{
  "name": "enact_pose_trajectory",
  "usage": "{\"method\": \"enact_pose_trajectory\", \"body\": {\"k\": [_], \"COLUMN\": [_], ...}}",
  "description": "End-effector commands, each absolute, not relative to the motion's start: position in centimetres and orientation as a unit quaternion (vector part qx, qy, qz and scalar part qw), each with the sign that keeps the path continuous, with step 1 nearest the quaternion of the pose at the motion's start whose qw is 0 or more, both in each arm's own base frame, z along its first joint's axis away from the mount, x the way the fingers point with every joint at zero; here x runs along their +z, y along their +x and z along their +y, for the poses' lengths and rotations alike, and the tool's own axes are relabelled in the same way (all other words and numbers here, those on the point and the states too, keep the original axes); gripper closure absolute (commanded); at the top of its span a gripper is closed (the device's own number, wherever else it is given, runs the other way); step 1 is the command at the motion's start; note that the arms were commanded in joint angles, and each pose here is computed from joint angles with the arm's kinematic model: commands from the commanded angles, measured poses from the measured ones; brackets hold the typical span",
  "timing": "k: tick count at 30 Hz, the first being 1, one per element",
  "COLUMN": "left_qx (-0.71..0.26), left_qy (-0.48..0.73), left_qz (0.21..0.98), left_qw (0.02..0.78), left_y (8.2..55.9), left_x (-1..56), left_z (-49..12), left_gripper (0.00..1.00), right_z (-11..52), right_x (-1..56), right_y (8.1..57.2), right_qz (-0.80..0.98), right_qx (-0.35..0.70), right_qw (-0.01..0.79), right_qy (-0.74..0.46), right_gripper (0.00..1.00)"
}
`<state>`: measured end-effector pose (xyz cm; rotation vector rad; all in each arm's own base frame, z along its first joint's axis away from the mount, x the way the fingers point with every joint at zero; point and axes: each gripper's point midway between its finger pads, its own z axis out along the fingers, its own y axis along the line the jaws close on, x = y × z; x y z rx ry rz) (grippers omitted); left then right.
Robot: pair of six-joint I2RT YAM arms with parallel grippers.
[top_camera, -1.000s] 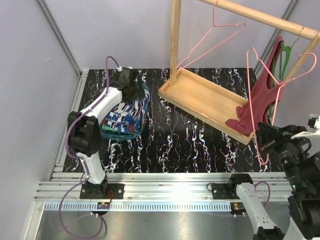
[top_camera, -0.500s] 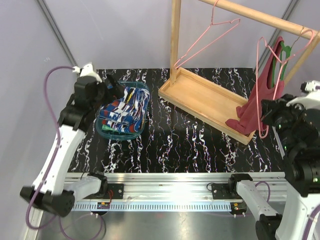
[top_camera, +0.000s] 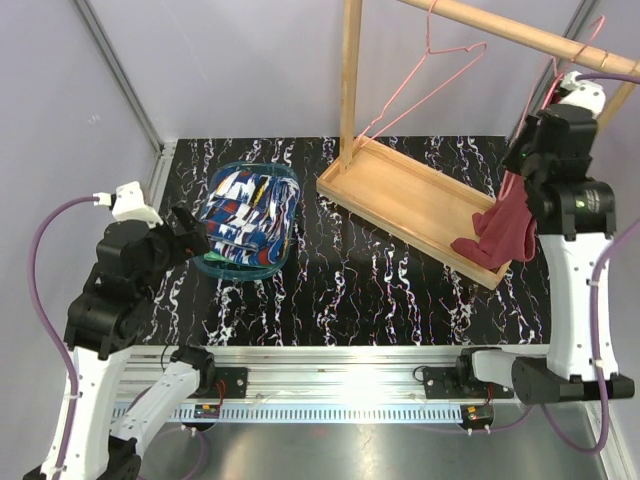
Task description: Remove the trousers from the hanger
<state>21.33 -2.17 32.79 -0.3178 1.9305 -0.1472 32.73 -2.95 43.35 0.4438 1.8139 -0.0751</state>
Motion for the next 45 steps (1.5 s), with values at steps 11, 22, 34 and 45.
{"method": "enact_pose_trajectory", "body": {"k": [11,22,34,45], "left_qx": [-0.016,-0.008,-0.003,0.001], "left_qy": [-0.122,-0.136,-0.145,-0.141], "left_qz": [0.822,0.814,0.797,0.786], "left_qw": [0.557,0.564,0.586,0.602], "left_y": [20.1,20.1,20.7,17.2], "left_x": [31.9,31.5,31.3,33.9], "left_z": [-0.5,0.0,0.4,1.7], "left_gripper": [0.01,0.01,0.01,0.01], "right_z": [0.7,7.3,8.0,10.7], "right_x": [41.8,40.9,45.0,45.2], "right_y": [39.1,43.9,39.1,26.9], "right_qz": [0.766,0.774,0.763,0.746], "right_qx": [-0.126,-0.139,-0.021,0.179], "right_qw": [0.586,0.583,0.623,0.641], "right_qy": [0.231,0.204,0.173,0.015], "right_gripper": [1.00,1.00,0.40,0.00]}}
